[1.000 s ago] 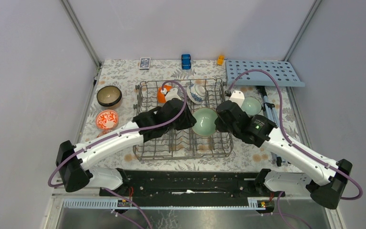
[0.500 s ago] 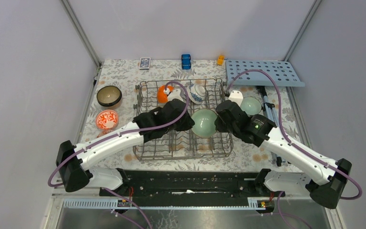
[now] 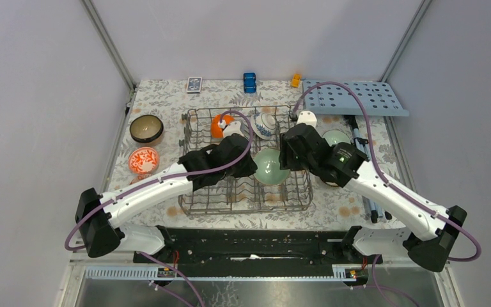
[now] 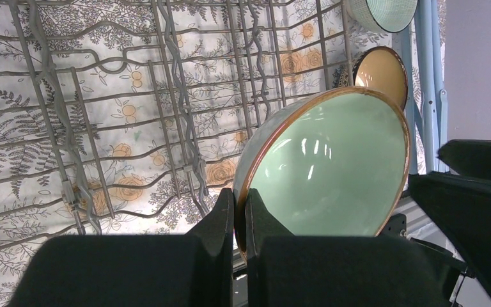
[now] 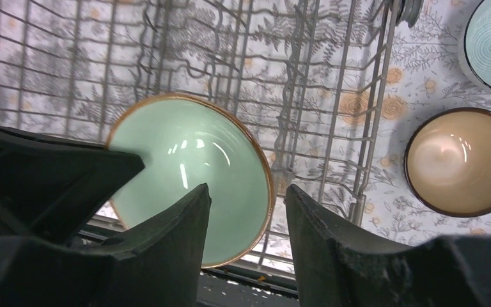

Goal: Unload the bowls from the dish rack
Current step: Place the bowl with the bowl.

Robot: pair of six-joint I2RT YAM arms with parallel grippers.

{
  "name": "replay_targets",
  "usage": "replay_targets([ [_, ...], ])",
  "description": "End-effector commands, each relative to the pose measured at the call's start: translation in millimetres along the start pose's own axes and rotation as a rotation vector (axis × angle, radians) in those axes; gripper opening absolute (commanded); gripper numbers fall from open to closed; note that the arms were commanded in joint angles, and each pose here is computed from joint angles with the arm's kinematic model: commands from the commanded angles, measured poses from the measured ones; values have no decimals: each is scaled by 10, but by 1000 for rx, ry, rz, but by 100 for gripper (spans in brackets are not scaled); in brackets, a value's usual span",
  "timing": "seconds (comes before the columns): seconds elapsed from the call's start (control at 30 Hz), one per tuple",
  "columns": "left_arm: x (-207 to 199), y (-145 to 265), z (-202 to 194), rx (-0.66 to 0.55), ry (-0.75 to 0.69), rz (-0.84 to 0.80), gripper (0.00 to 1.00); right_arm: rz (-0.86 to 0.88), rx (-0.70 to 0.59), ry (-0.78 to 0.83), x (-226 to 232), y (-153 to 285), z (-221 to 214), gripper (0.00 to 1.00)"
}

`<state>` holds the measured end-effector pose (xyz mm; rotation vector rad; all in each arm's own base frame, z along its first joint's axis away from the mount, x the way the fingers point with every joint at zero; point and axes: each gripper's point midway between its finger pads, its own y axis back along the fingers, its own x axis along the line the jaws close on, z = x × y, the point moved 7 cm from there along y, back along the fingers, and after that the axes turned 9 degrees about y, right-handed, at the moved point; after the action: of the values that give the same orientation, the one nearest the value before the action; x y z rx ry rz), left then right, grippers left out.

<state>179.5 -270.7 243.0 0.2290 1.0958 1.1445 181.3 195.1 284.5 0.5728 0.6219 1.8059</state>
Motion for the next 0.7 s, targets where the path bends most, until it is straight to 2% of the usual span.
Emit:
replay_targets([
  [0.0,-255,68,175,-68,58,-104,0,-13,54,64,-19,-26,-48,55],
  [0.1,-244,77,170,-67,62,-104,0,-16,68,75,-21,-74,-93,53],
  [0.33,-242,112,189,-79,71,-109,0,-10,94,75,-18,-160,-174,38],
  [0.53,-245,111,185,-76,76,-111,0,-12,107,73,-26,-192,-220,30],
  [0.67,-242,121,180,-74,76,-112,0,-28,107,70,-46,-195,-222,32],
])
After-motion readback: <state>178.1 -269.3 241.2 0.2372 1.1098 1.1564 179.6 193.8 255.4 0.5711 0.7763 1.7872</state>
